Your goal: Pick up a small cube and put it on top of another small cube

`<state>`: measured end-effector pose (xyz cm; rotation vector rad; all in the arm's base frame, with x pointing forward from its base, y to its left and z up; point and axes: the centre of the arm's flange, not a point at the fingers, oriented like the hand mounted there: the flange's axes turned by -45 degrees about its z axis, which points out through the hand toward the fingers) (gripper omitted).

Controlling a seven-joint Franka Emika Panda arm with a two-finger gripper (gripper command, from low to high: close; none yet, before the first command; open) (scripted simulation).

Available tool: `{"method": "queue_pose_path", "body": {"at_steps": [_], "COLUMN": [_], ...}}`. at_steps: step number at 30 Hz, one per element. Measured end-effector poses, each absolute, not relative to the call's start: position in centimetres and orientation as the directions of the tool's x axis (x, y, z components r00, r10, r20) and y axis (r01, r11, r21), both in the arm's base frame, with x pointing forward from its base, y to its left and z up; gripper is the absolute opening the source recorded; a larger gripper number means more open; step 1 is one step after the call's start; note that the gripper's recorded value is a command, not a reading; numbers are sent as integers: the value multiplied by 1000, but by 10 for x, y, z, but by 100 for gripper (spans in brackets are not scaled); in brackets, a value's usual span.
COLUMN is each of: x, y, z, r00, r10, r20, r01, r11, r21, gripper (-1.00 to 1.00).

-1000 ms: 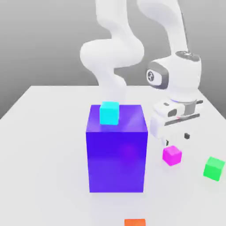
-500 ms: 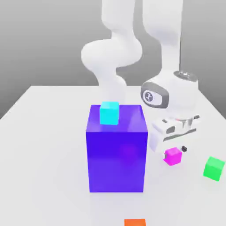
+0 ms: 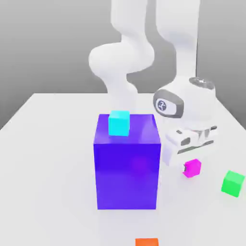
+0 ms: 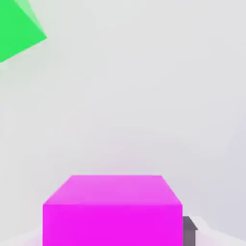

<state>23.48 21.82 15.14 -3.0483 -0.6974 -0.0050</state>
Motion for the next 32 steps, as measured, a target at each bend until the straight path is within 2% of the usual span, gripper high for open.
{"method": "queue_pose_path", "body": {"at_steps": [11,23,28,29,32], "x": [229,294,299,299,299], "y": [215,330,339,338,338], "z": [190,238,195,185,185], "r00": [900,701,686,687,687], "r10": [435,713,728,727,727], "r20": [1,-1,2,1,1], "r01": [435,713,728,727,727], "r11": [-900,-701,-686,-687,-687], "r21": [-1,1,-1,0,0], "gripper": [-100,-100,-100,100,100]}}
